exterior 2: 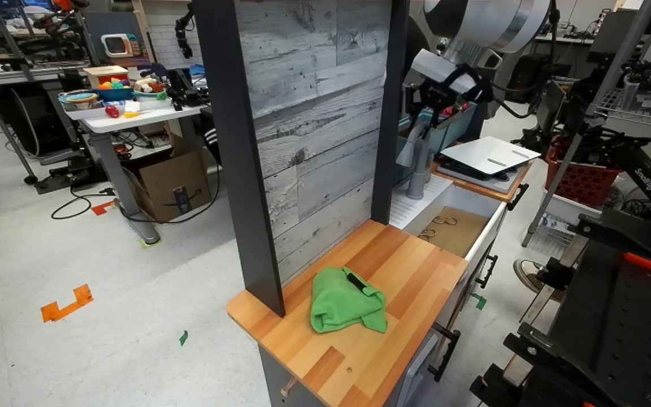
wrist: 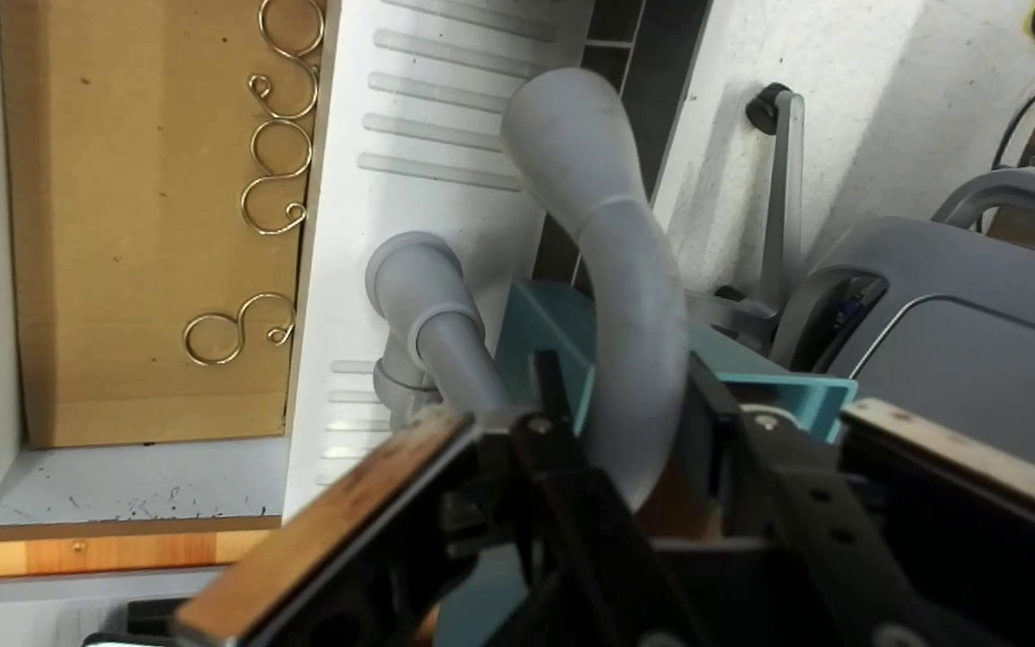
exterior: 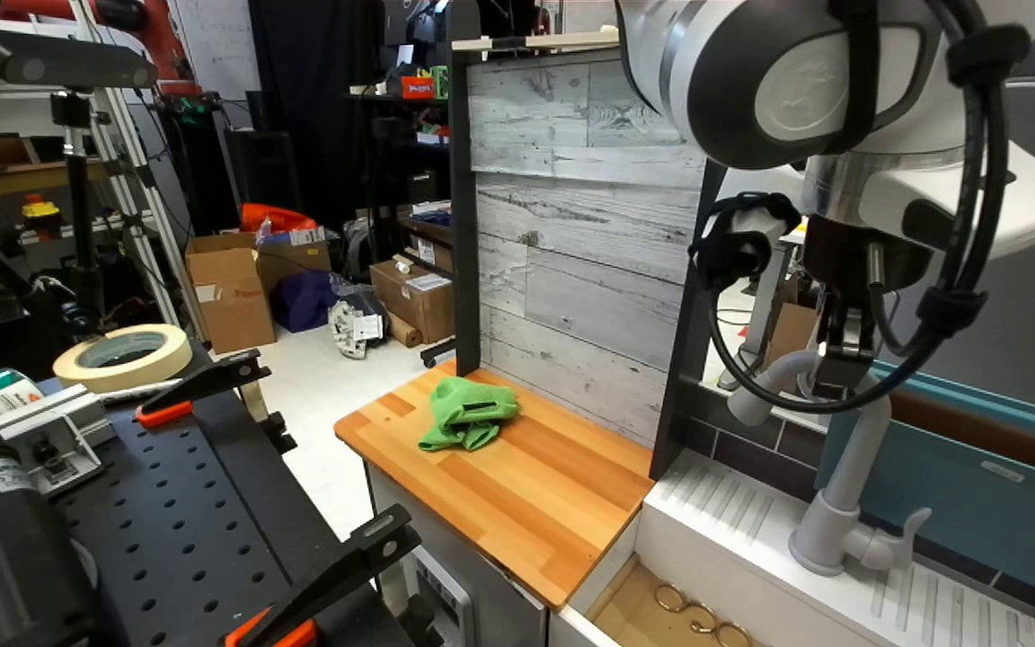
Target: Move the tap
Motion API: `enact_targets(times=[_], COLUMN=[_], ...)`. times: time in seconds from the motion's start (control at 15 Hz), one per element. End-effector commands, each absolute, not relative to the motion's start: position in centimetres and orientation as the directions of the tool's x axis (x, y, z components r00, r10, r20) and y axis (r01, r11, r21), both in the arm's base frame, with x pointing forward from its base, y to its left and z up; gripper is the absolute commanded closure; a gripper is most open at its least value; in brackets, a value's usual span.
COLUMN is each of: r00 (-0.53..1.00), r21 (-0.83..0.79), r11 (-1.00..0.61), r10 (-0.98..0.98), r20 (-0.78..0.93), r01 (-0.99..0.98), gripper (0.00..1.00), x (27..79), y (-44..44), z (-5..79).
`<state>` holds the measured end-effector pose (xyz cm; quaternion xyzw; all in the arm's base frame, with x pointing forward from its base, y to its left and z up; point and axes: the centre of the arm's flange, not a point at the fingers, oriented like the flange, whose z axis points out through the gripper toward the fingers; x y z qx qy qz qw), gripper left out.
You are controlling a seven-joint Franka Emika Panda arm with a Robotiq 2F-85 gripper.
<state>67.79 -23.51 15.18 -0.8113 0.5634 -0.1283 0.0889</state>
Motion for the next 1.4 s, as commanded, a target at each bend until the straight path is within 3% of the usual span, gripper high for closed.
enact_targets(times=[0.0,0.47,1.33], r00=[0.375,0.560,0.935], r21=[-0.258,-0.185,-0.018], r11=[-0.396,-0.564,-0.936], r10=[-0.918,-0.825,-0.353], r20=[0.127,0.079,0.023], r01=[-0.881,-0.805,-0.352], gripper=[0.95,0.93,0.93], x=[68.4,66.0,65.4], y=[-24.3,-25.3,-29.6], z=[15.5,17.3,18.4])
